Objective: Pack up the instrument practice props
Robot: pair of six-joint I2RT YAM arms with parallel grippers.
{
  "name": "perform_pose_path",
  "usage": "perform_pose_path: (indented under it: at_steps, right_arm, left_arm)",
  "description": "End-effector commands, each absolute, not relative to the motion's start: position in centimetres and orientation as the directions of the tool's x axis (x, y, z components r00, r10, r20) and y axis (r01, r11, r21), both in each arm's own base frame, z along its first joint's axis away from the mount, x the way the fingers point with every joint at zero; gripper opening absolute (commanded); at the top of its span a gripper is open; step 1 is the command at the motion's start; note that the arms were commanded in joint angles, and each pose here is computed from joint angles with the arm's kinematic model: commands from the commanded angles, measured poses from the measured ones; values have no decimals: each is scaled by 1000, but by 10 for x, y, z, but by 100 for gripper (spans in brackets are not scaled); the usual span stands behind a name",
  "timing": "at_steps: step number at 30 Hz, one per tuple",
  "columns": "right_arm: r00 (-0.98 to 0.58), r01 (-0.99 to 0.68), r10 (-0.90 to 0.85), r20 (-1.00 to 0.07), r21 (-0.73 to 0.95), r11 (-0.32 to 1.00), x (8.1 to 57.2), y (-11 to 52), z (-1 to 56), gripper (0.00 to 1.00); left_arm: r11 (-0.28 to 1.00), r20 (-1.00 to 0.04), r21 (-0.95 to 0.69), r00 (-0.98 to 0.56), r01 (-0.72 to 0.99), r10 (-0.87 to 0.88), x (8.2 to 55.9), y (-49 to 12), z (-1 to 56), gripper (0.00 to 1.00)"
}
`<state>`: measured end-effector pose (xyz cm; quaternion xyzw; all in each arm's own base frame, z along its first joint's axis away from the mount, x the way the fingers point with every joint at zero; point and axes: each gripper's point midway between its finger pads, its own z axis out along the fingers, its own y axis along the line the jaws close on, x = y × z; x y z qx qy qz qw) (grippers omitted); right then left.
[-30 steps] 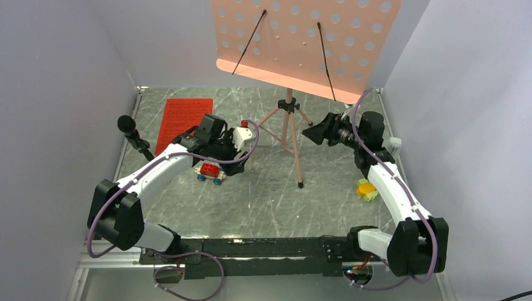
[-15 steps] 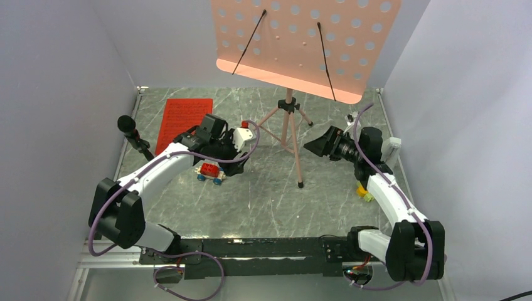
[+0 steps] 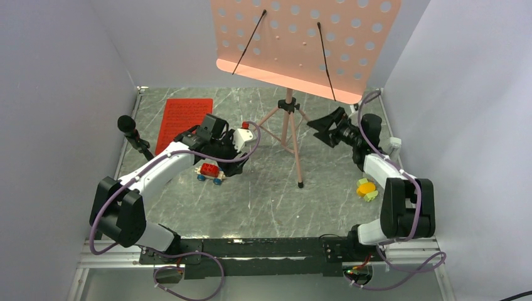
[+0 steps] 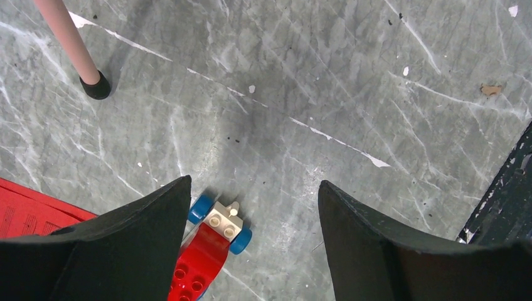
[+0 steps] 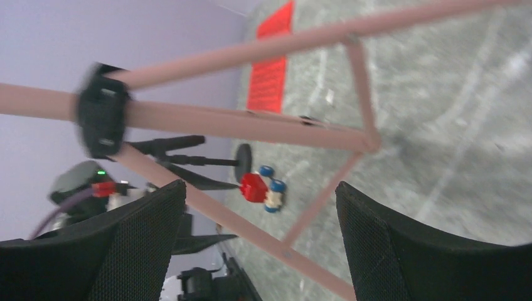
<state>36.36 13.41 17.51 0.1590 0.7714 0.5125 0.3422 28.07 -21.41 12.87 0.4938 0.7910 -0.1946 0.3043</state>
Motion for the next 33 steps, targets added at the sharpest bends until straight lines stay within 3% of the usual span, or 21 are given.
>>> perform_pose_path:
  at_steps: [1, 8, 19, 23, 29, 33]
  right_arm:
    - [-666, -356, 581, -468, 884, 303, 383, 155, 271, 89]
    - [-686, -429, 526, -504, 863, 267, 377, 187, 287, 82]
    - [-718, -307, 543, -435, 898, 314, 397, 187, 252, 54]
    - [-726, -280, 549, -415, 907, 315, 401, 186, 243, 53]
    - [-666, -551, 433, -608, 792, 263, 378, 195, 290, 58]
    - [-649, -588, 420, -634, 769, 252, 371, 189, 301, 66]
  left_arm:
    - [422, -682, 25, -293, 906, 670, 285, -217, 139, 78]
    - [424, -677, 41, -287, 905, 678, 288, -214, 140, 78]
    - [425, -683, 38, -287, 905, 672, 289, -216, 140, 78]
    - [424, -683, 35, -288, 905, 671, 289, -217, 139, 78]
    - [424, -677, 47, -284, 904, 679, 290, -215, 139, 78]
    - [425, -682, 52, -279, 904, 676, 292, -215, 141, 79]
